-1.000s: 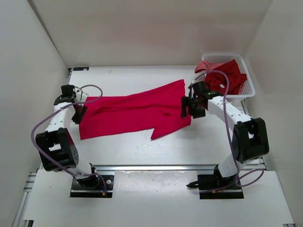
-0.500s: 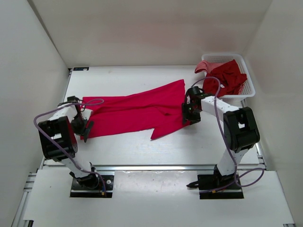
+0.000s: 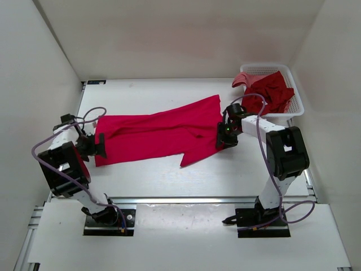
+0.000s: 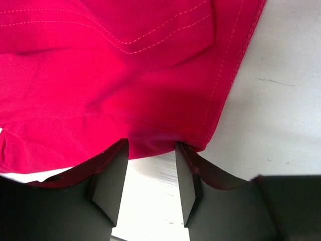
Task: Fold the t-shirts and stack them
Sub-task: Flatten out the tshirt
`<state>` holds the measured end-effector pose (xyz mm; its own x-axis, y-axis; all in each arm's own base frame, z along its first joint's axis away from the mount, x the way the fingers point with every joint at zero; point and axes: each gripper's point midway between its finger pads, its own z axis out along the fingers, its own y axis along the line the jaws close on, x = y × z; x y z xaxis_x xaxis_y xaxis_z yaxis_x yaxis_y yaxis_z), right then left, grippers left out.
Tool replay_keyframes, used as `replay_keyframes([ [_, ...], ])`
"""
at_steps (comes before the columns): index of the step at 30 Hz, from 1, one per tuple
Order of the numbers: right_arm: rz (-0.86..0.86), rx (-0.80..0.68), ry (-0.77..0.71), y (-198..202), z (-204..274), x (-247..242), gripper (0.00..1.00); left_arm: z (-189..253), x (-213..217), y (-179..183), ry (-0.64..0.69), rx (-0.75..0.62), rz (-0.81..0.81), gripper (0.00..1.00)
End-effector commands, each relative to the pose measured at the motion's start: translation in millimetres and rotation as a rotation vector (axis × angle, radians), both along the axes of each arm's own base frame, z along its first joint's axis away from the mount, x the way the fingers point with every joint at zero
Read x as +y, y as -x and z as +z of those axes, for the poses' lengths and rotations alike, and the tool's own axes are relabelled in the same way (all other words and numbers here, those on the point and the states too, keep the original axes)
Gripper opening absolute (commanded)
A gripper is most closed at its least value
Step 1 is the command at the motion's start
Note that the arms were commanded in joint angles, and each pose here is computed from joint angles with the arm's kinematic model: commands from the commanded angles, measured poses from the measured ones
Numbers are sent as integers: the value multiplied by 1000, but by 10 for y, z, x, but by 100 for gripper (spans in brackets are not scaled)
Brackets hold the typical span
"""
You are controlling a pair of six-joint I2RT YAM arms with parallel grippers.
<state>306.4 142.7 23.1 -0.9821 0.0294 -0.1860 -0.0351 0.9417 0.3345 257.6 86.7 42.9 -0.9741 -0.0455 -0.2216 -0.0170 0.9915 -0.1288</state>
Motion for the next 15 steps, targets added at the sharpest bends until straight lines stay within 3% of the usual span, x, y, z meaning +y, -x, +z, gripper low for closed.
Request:
replay_keyframes([
  [1, -23, 2, 4, 36, -11, -45, 42, 249, -55, -181, 56, -128, 75, 99],
  [2, -12, -8, 0, 2, 15, -24, 43, 172, -129, -131, 48, -95, 56, 99],
  [5, -25, 7, 14, 6, 4, -62, 45, 67, 62, -57, -146, -63, 88, 99],
  [8, -20, 8, 48, 35, -3, -101, 45, -51, 149, 102, -99, -30, 200, 99],
  [11, -11, 18, 51, 81, -33, -103, 45, -229, 19, 160, -15, 24, 190, 98],
  [15, 6, 17, 46, 77, -43, -63, 41, -307, -126, 49, 7, 20, 112, 81],
])
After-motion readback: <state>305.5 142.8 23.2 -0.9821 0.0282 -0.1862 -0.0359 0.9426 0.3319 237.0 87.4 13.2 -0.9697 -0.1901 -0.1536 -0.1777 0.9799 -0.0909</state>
